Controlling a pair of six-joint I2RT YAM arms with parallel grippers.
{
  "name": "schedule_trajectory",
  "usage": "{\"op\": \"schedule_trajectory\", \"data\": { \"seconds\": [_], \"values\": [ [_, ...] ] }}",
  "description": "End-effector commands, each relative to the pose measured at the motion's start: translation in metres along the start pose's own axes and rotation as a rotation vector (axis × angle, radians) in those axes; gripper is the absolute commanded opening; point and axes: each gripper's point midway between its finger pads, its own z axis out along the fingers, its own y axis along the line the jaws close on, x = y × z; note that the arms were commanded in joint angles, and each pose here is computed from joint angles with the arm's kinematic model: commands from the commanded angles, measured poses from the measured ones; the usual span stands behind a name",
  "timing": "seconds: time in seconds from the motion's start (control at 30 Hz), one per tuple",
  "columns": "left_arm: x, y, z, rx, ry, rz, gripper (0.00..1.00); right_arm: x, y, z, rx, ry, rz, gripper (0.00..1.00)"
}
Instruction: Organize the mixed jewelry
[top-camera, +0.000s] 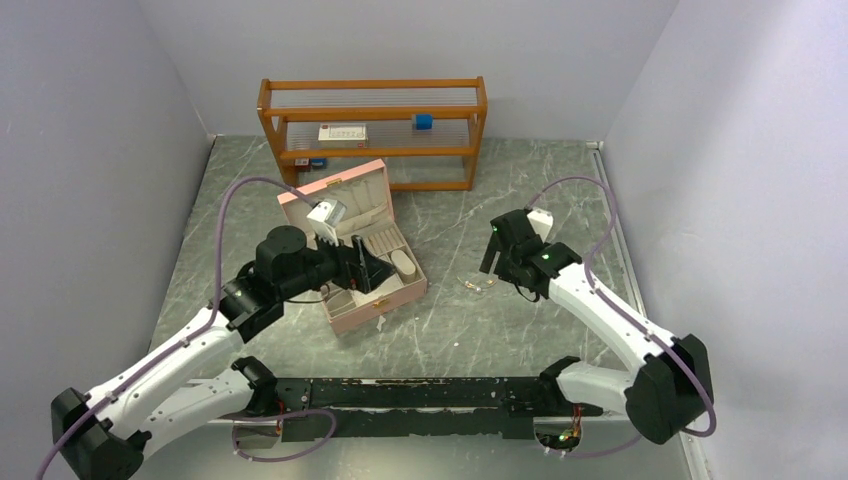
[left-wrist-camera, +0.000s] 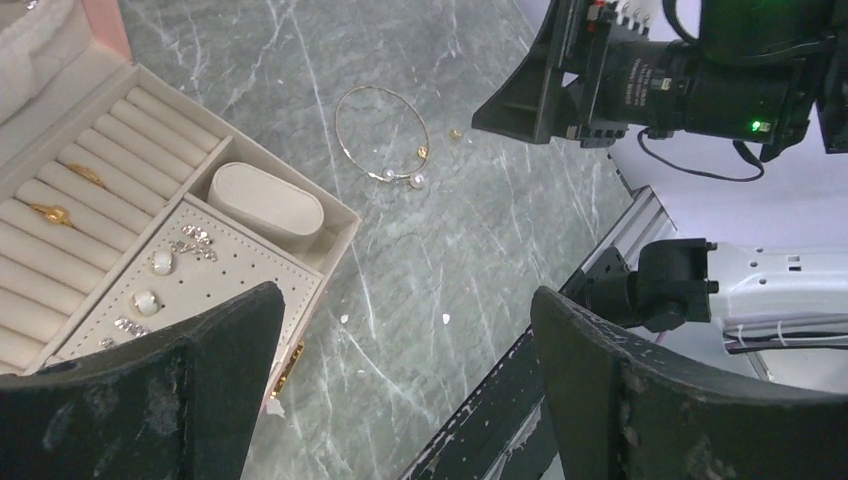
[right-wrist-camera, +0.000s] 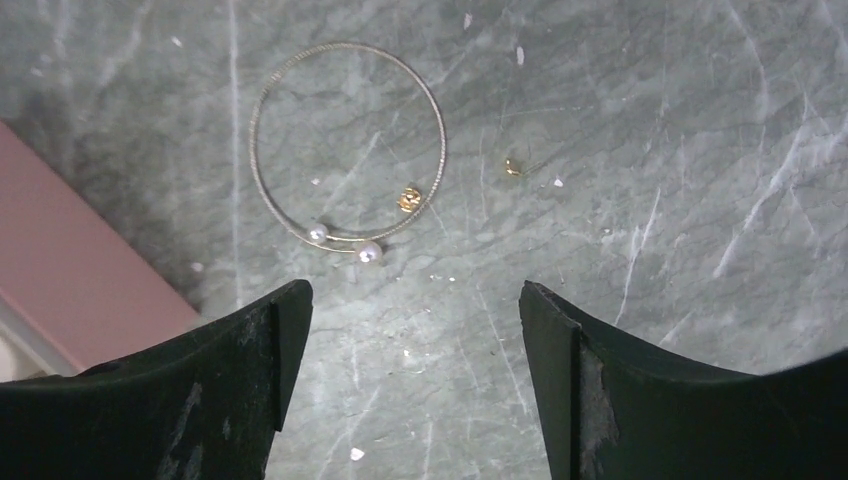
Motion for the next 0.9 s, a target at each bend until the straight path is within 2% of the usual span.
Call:
{"op": "schedule_trajectory", "data": {
  "seconds": [0.0, 0.27, 0.53, 0.87],
  "values": [
    [-0.020, -0.009, 0.014, 0.054, -0.104, -0.001, 0.96, 0.002, 0.002, 0.012, 0.011, 0.047, -0.050, 0.78],
    [-0.034, 0.003, 0.030, 0.013, -0.190, 0.040, 0.89, 0.024, -0.001, 0.027, 0.014, 0.135, -0.072, 0.61],
    [-0.029, 0.015, 0.048, -0.033, -0.147, 0.080, 0.81, 0.026, -0.009, 0.045, 0.098, 0.169, -0.118, 0.45],
    [-0.023, 0.021, 0.053, -0.046, -0.122, 0.084, 0.80, 0.034, 0.015, 0.068, 0.022, 0.219, -0.149, 0.31]
  ]
}}
